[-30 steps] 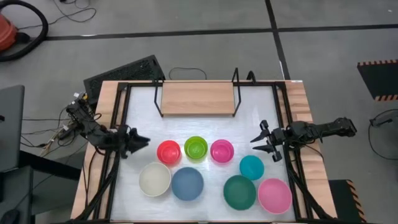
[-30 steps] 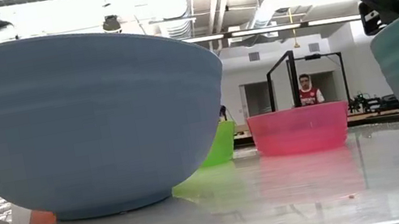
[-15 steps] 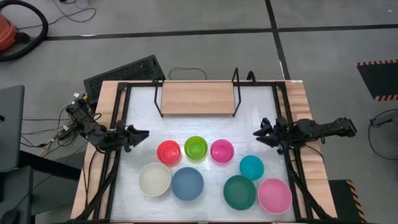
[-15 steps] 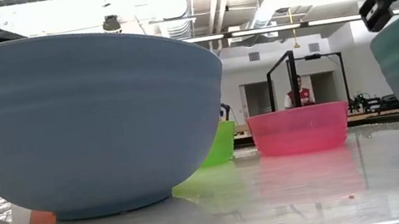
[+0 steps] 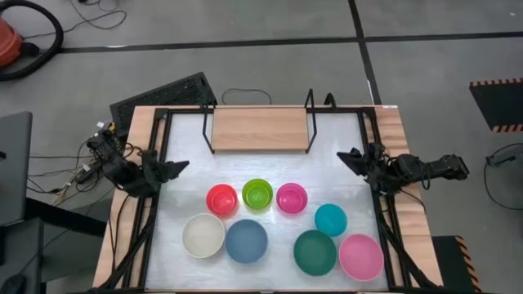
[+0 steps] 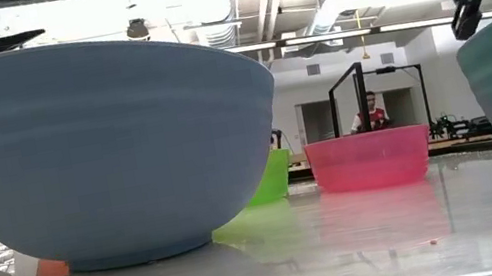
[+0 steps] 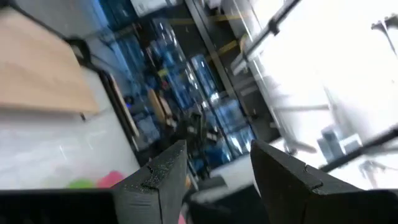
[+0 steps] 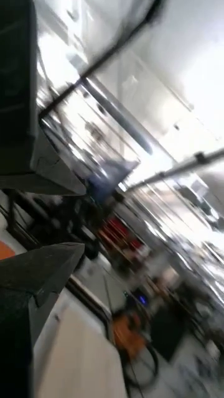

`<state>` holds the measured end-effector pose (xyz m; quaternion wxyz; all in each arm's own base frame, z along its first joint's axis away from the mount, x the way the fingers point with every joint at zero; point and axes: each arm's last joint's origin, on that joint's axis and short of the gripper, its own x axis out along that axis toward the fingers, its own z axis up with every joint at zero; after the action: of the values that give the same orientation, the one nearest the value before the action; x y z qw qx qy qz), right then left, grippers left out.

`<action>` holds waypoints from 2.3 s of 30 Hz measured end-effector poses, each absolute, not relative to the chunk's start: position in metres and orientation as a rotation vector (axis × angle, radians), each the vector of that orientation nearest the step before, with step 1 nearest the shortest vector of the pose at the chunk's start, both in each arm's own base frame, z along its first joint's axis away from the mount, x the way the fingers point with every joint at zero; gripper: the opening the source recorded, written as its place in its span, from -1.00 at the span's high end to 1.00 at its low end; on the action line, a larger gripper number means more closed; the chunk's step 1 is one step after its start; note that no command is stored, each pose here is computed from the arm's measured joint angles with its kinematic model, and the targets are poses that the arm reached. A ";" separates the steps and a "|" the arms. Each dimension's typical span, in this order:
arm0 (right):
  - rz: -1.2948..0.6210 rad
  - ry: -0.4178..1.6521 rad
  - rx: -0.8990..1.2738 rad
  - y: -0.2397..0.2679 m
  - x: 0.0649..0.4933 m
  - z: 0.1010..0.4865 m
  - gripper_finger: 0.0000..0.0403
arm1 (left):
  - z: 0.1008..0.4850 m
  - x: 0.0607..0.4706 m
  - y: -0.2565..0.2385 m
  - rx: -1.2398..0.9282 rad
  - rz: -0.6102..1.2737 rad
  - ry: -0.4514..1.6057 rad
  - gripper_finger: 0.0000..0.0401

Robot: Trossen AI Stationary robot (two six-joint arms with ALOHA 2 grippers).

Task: Place and stack bowls onto a shelf
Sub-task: Put the pink bowl on the shelf

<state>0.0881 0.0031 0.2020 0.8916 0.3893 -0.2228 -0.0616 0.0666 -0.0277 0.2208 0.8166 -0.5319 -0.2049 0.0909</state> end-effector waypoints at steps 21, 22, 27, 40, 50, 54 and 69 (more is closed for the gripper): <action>-0.256 -0.644 0.521 -0.007 0.042 0.328 0.17 | 0.310 0.056 -0.017 -0.814 0.311 -0.450 -0.30; -0.294 -0.622 0.493 -0.008 0.041 0.338 0.16 | 0.317 0.056 -0.017 -0.802 0.293 -0.455 -0.33; -0.409 -0.442 0.369 -0.008 0.050 0.385 -0.01 | 0.355 0.053 -0.017 -0.729 0.181 -0.480 -0.41; -0.520 0.394 0.443 0.005 0.112 0.405 -0.32 | 0.409 0.054 -0.018 -0.581 0.161 -0.157 -0.41; -0.485 1.192 0.525 0.033 0.171 0.340 -0.32 | 0.409 0.054 -0.019 -0.580 0.168 -0.124 -0.41; -0.402 1.394 0.522 0.054 0.193 0.319 -0.32 | 0.409 0.054 -0.019 -0.582 0.168 -0.124 -0.41; -0.282 1.546 0.631 0.133 0.144 0.294 -0.32 | 0.408 0.054 -0.019 -0.574 0.170 -0.119 -0.41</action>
<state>0.1438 0.1330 0.2936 0.6625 0.2793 0.6838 -0.1247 0.0542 -0.0188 0.4082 0.9538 -0.2827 -0.0586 0.0838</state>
